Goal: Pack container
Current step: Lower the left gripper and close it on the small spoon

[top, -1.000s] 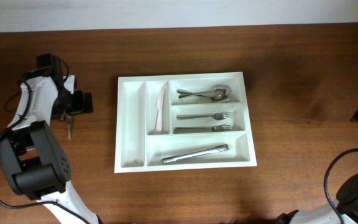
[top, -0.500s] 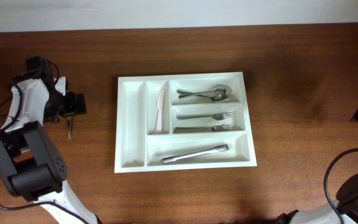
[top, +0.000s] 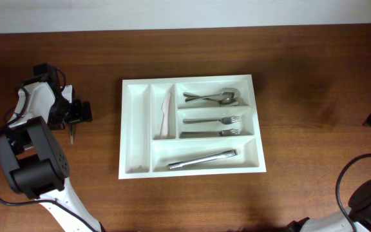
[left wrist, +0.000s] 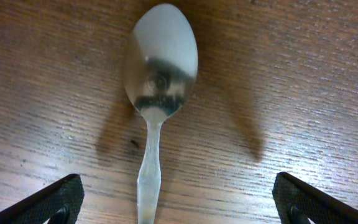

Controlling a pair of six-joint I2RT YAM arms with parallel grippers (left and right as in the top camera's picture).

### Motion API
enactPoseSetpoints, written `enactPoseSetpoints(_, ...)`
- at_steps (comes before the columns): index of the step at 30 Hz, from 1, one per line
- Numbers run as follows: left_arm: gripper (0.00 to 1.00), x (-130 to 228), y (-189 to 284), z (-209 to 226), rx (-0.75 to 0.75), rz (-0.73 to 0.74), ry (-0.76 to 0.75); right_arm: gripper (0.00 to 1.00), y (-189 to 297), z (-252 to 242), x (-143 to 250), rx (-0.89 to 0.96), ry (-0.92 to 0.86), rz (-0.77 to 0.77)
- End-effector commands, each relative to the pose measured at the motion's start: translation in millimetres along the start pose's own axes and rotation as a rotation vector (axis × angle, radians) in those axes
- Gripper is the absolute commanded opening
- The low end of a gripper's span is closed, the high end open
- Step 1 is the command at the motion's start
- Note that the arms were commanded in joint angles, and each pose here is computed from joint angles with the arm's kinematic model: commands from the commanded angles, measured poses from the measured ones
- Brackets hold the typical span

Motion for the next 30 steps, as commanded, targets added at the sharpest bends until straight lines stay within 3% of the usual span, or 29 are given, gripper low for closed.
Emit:
enactPoseSetpoints(1, 0.99, -6, -1, 2, -0.015, -0.012, -0.049, 0.99, 1, -1, 0, 0.012, -0.005, -0.004)
enactPoseSetpoints(25, 1.0, -9, -23, 6, -0.044, 0.006, -0.082, 0.99, 1, -1, 0, 0.012, -0.005, -0.004)
enactPoseSetpoints(27, 0.89, -9, -23, 7, -0.045, 0.004, -0.082, 0.99, 1, -1, 0, 0.012, -0.005, -0.004)
enactPoseSetpoints(30, 0.61, -10, -23, 7, -0.045, 0.0, -0.081, 0.99, 1, -1, 0, 0.012, -0.005, -0.004)
Point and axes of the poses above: each gripper's point midway between its finger pads, its own y axis back along the fingers, its own z axis along the line the jaws close on, x = y × z, the point moved 4 cm from there along y, back along the fingers, and after that the axes turned 1 degree about y, right-handed, at the moved point
